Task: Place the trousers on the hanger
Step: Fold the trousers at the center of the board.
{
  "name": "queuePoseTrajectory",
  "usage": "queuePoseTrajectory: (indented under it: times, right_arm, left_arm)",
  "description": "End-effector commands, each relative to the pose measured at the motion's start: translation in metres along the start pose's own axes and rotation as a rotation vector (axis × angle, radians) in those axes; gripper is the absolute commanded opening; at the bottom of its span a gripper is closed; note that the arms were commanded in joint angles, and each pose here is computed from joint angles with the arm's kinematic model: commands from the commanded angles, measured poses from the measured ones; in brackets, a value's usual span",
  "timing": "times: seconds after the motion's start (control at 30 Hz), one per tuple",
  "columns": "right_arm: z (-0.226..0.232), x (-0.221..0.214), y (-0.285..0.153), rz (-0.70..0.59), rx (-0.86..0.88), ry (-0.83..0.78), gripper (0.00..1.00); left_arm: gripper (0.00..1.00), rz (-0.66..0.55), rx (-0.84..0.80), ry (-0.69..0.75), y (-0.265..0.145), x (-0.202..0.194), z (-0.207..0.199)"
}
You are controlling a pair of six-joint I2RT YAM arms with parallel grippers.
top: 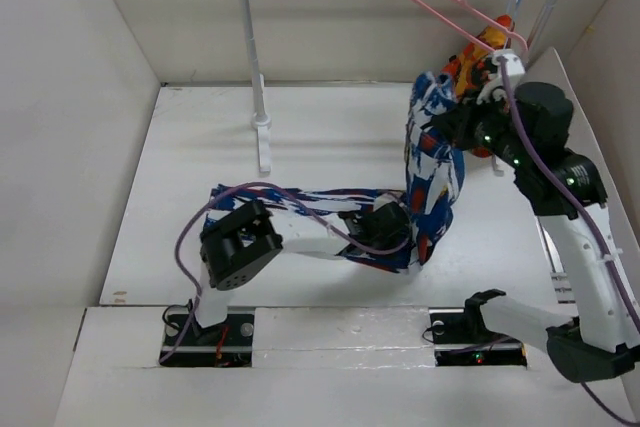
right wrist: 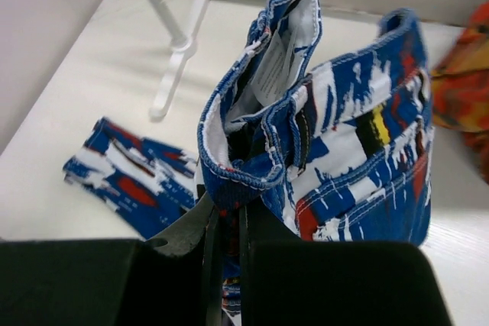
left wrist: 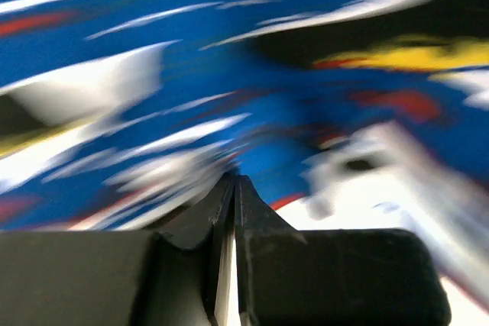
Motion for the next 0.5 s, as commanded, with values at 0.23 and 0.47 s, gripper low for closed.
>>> queuePoseTrajectory:
  times: [0.23, 0.47]
  right_arm:
    - [0.111, 0.024, 0.062, -0.086, 0.255, -0.061, 0.0]
    - [0.207, -0.01, 0.125, 0.0, 0.428, -0.094, 0.0]
  left_arm:
    - [0.04, -0.653, 0.264, -0.462, -0.225, 0.115, 0.172]
    - [0.06, -0.967, 0.345, -0.643, -0.351, 0.143, 0.257]
Point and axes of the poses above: each gripper's point midway between its finger pads, its own y axis out along the fingers, its own z axis along the line the jaws close on, x = y × z, the point moved 4 cm from there along -y, back along the fingers
